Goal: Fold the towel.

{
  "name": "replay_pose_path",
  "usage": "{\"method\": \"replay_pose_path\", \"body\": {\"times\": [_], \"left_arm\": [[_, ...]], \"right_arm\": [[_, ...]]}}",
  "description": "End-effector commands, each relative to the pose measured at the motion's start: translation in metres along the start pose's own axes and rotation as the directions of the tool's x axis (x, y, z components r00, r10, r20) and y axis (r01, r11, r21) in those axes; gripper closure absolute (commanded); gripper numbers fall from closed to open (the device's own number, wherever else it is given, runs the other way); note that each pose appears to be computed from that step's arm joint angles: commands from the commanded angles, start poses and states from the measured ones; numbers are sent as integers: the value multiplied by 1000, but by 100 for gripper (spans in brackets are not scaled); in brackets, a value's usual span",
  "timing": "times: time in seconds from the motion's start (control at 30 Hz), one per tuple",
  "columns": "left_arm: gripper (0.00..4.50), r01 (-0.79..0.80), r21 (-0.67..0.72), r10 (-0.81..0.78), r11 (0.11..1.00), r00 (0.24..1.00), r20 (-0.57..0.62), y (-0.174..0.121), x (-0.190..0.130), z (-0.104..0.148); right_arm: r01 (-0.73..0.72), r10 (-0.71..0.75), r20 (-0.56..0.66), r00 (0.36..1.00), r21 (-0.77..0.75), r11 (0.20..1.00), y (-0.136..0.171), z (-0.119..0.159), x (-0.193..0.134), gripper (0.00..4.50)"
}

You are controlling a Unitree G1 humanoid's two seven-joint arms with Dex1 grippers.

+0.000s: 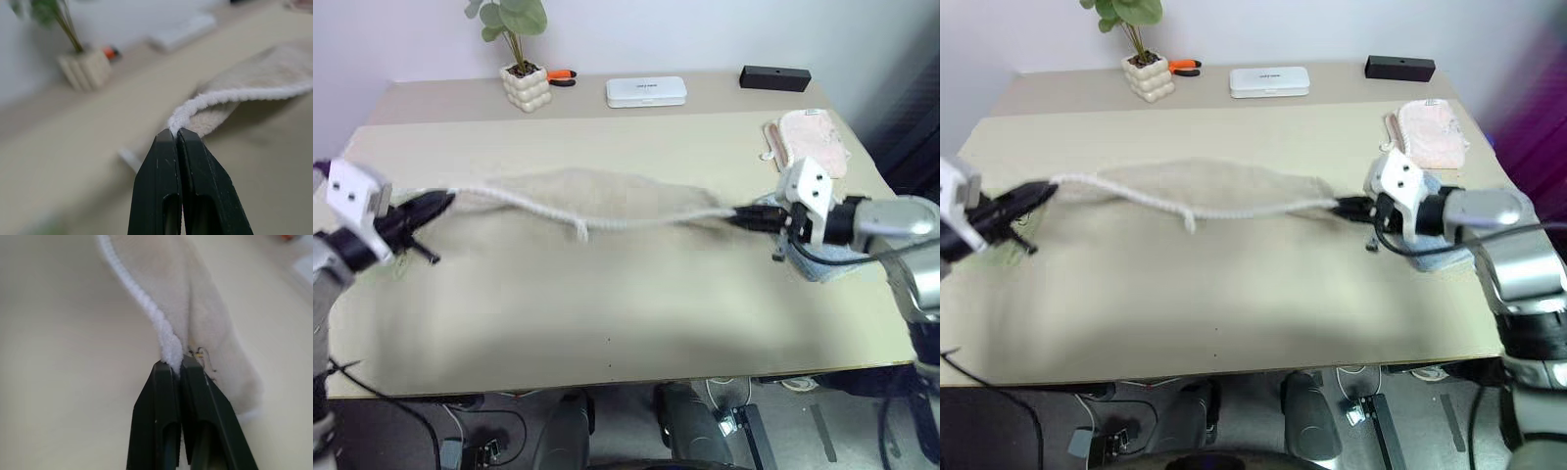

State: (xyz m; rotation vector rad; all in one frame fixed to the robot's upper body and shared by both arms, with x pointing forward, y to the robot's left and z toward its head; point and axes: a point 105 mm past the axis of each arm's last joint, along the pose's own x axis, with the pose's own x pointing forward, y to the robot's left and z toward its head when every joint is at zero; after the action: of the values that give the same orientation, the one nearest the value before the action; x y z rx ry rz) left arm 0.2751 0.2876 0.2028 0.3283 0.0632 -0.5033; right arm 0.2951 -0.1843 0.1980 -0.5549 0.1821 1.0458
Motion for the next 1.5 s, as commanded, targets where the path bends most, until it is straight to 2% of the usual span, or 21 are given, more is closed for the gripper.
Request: {"method": "replay_pose_path", "body": {"times": [0.03, 0.17, 0.27, 0.37, 0.53, 0.63, 0.8, 1.07, 1.3, 1.4, 1.5], "left_arm": [[450, 37, 6, -37, 999, 997, -65, -7, -19, -2], [450, 70, -42, -76, 997, 982, -176, -11, -32, -23], [450, 100, -30, -104, 995, 975, -198, -14, -30, -29], [450, 94, 4, -92, 996, 981, -171, -11, -12, -31], [450, 15, 71, -7, 997, 993, -120, 11, 32, -34], [450, 9, 90, 0, 996, 995, -95, 18, 59, -35], [450, 10, 94, -1, 996, 995, -95, 25, 84, -43], [450, -19, 86, 28, 996, 993, -111, 34, 101, -58], [450, -94, 41, 96, 995, 993, -67, 41, 105, -59], [362, -142, 7, 143, 990, 988, -54, 47, 104, -61], [226, -183, -2, 182, 983, 983, -27, 50, 101, -58]], "right_arm": [[-70, 69, 12, 998, 27, 997, 16, 7, -14, 445], [-100, 103, -36, 994, 81, 992, 21, -8, -23, 445], [-69, 72, -47, 996, 65, 995, 14, -12, -21, 445], [-6, 8, -51, 999, 41, 999, -1, -16, -11, 445], [131, -131, -110, 985, -14, 991, -35, -36, 6, 445], [166, -167, -120, 979, -22, 986, -48, -44, 18, 445], [200, -202, -107, 973, -27, 979, -61, -46, 33, 445], [238, -237, -83, 968, -6, 971, -70, -50, 48, 445], [263, -260, -79, 962, 19, 965, -69, -55, 47, 445], [285, -281, -81, 956, 45, 957, -70, -55, 43, 357], [333, -332, -61, 941, 6, 943, -72, -49, 34, 222]]}}
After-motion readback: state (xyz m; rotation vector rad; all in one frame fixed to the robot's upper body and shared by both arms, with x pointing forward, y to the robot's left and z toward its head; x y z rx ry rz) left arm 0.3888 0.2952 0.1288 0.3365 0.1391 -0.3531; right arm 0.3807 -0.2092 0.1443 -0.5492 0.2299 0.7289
